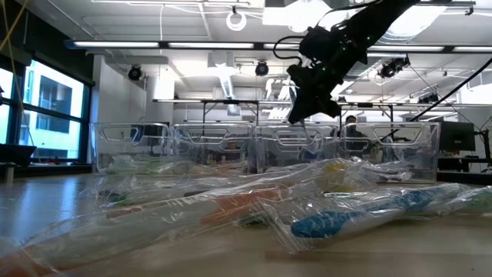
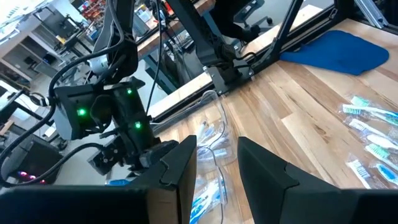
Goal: Pick & Place Toothbrushes
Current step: Put the blue toothbrush into the middle right transparent bin, then put the violet toothbrush into the right transparent bin
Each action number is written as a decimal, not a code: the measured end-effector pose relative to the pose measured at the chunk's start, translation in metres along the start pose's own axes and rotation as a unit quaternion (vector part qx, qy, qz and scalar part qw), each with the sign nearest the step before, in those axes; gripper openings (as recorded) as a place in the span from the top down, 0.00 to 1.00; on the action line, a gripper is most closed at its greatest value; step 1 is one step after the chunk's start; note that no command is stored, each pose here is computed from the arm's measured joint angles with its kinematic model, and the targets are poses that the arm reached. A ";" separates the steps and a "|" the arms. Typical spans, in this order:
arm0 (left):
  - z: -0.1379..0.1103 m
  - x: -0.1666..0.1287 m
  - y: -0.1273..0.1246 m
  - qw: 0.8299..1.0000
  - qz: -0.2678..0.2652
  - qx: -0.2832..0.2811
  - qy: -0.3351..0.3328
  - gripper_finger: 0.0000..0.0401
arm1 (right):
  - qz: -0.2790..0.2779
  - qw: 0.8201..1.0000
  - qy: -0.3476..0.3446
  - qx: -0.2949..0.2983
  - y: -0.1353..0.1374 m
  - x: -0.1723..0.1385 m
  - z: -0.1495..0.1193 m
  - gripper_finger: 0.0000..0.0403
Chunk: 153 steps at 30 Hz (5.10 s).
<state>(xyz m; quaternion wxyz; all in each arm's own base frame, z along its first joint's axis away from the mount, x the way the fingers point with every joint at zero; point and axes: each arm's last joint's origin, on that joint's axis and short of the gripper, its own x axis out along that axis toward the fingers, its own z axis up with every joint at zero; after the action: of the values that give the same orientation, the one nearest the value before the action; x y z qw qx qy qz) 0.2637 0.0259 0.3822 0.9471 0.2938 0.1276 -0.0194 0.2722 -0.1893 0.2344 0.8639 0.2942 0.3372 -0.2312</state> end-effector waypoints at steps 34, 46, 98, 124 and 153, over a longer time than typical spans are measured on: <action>-0.002 0.000 -0.001 1.000 0.002 -0.001 0.017 0.72 | 0.020 0.983 -0.178 -0.039 0.044 -0.090 0.015 0.55; -0.007 0.018 -0.014 0.999 -0.009 -0.030 0.023 0.72 | 0.101 0.970 -0.200 -0.098 0.083 -0.090 0.000 0.55; -0.039 0.034 -0.162 0.982 -0.082 0.155 -0.072 0.72 | 0.013 0.939 -0.311 -0.149 0.169 -0.129 -0.198 0.55; -0.095 0.039 -0.151 0.998 -0.051 0.009 0.037 0.72 | 0.024 0.939 -0.304 -0.160 0.171 -0.131 -0.203 0.55; -0.066 0.050 -0.154 0.966 -0.217 -0.048 0.134 0.72 | 0.012 0.942 -0.280 -0.183 0.159 -0.115 -0.180 0.55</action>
<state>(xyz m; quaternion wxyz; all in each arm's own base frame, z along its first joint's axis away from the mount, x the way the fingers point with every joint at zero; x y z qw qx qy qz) 0.2792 -0.0626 0.2327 0.9074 0.2135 0.3145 -0.1791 0.2105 0.0679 0.2656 0.9649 0.0585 0.1150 -0.2286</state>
